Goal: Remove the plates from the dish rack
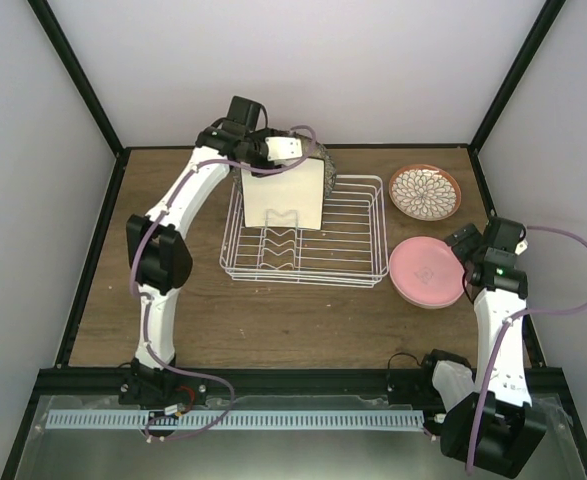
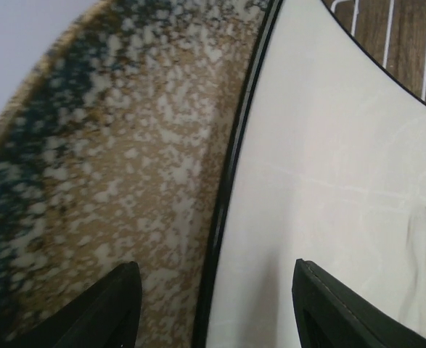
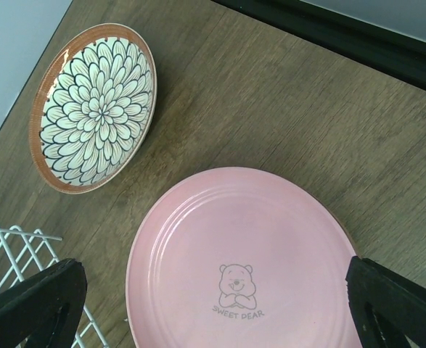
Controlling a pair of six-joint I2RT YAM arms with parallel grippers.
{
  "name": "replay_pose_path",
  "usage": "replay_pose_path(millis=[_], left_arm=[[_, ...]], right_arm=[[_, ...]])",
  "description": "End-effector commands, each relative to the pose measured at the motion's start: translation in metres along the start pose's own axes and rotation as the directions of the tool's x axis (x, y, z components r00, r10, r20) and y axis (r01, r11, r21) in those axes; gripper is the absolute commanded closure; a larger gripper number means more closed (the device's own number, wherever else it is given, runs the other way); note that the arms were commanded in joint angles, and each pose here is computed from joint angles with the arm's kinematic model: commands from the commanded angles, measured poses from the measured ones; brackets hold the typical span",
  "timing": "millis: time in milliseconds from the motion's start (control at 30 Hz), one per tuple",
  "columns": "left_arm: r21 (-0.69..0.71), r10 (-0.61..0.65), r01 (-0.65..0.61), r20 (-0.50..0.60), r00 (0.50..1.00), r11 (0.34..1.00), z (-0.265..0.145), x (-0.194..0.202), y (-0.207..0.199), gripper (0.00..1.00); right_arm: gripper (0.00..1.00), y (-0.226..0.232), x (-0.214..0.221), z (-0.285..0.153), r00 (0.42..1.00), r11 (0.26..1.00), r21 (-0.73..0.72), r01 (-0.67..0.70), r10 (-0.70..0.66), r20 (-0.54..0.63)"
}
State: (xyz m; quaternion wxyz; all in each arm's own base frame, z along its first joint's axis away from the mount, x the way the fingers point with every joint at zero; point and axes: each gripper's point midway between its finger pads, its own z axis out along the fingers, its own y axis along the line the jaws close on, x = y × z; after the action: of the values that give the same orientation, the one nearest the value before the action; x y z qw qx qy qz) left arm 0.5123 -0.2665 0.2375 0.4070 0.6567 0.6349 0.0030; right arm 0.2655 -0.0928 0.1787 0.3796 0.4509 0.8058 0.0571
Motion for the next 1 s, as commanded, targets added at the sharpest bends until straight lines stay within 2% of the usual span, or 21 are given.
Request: replay_pose_path(millis=[0, 300, 400, 533, 633, 967], left_arm=[[0.059, 0.034, -0.034, 0.008, 0.999, 0.998, 0.01, 0.003, -0.01, 0.42], [0.178, 0.036, -0.035, -0.002, 0.999, 0.983, 0.016, 0.015, -0.037, 0.45], [0.196, 0.03, -0.031, 0.009, 1.0, 0.98, 0.012, 0.012, -0.04, 0.52], [0.224, 0.021, -0.026, 0.021, 1.0, 0.974, 0.007, 0.008, -0.046, 0.7], [0.249, 0.021, -0.025, 0.021, 1.0, 0.968, 0.004, 0.009, -0.052, 0.79], [0.327, 0.058, -0.058, 0.008, 0.998, 0.943, -0.01, 0.012, -0.071, 0.82]], right_arm=[[0.0, -0.005, -0.005, -0.006, 1.0, 1.0, 0.022, 0.005, -0.006, 0.027], [0.0, -0.004, -0.005, -0.006, 1.0, 1.0, 0.024, -0.008, 0.007, 0.025], [0.0, -0.005, -0.004, -0.005, 1.0, 1.0, 0.026, -0.012, 0.011, 0.021], [0.0, -0.006, -0.003, -0.004, 1.0, 0.999, 0.029, -0.014, 0.014, 0.017], [0.0, -0.005, -0.003, -0.003, 1.0, 1.0, 0.025, -0.015, 0.015, 0.015], [0.0, -0.002, -0.002, 0.003, 1.0, 1.0, 0.016, -0.013, 0.013, 0.0]])
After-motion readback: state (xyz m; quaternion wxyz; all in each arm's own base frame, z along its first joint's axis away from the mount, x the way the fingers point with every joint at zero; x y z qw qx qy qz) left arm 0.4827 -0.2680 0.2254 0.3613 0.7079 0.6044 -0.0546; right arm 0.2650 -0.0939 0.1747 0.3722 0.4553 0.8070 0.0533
